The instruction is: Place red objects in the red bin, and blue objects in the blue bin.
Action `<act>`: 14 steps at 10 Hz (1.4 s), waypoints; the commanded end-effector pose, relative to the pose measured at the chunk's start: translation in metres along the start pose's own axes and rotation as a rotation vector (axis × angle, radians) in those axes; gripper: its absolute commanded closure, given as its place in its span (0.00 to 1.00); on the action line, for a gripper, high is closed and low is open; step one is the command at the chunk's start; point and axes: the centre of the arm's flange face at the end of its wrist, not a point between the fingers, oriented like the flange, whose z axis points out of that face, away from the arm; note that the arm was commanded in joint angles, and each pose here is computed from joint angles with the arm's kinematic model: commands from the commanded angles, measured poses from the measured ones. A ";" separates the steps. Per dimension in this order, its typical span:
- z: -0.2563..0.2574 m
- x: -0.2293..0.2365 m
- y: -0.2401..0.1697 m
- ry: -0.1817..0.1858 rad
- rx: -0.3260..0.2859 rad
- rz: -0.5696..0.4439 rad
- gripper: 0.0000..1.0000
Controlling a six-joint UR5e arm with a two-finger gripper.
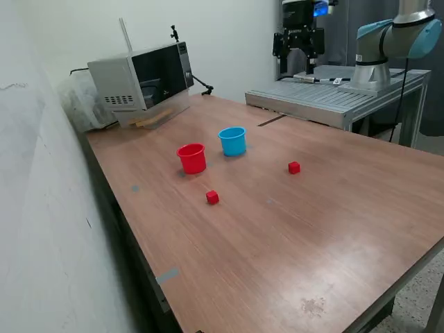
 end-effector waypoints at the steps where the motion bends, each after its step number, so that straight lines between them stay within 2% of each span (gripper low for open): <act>1: 0.086 0.024 0.020 0.001 0.027 0.093 0.00; 3: 0.132 0.018 0.031 -0.007 0.030 0.159 0.00; 6: 0.180 0.012 0.045 -0.010 0.048 0.168 0.00; 11: 0.187 0.013 0.047 0.003 0.030 0.168 0.00; 13: 0.205 0.009 0.044 -0.001 0.055 0.175 0.00; 14: 0.208 -0.001 0.046 -0.001 0.047 0.190 0.00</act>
